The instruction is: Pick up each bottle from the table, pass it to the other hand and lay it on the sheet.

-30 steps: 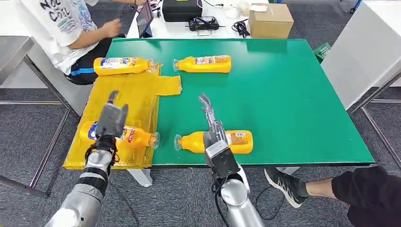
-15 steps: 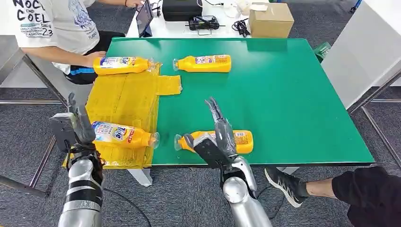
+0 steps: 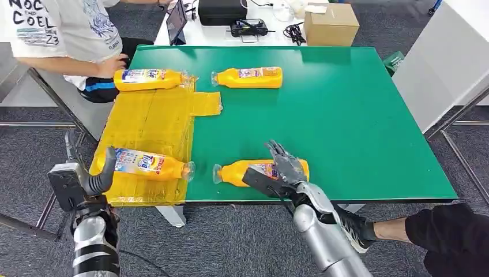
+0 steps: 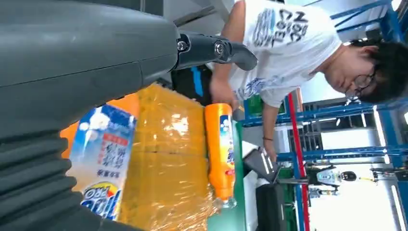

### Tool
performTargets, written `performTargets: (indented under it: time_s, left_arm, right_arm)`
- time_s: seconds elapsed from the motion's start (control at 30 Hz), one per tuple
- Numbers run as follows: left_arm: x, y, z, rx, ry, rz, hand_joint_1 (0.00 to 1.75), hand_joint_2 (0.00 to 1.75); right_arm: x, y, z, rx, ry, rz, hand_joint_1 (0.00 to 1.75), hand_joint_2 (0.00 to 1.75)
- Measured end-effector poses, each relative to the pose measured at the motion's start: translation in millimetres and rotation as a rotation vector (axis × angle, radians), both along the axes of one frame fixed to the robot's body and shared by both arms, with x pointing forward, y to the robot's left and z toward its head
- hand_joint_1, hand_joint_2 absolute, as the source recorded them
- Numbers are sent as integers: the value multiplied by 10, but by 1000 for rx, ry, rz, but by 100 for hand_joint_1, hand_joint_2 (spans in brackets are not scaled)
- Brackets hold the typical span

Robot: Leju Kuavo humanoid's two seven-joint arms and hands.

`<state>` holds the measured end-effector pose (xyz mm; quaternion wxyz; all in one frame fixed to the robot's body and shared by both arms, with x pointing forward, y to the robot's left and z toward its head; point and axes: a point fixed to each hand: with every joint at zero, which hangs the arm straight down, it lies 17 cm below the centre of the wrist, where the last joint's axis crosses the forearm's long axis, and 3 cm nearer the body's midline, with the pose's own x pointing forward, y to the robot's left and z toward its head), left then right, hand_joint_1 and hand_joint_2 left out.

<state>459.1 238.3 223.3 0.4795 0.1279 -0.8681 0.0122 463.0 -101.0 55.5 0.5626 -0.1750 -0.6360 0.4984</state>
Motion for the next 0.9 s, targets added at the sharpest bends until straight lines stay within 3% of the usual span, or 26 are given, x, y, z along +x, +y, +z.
performTargets:
  time_s: [0.73,0.8,0.9]
  left_arm:
    - [30,-315,-201,-25,53,-95,0,175]
    - [37,-337,-223,-26,59,-102,0,175]
    - [50,-389,-242,-27,65,-116,0,175]
  right_arm:
    - [105,-694,-547,-303,185,137,0,175]
    - [111,-701,-575,-315,197,150,54,175]
    - [111,-708,-629,-334,211,167,54,175]
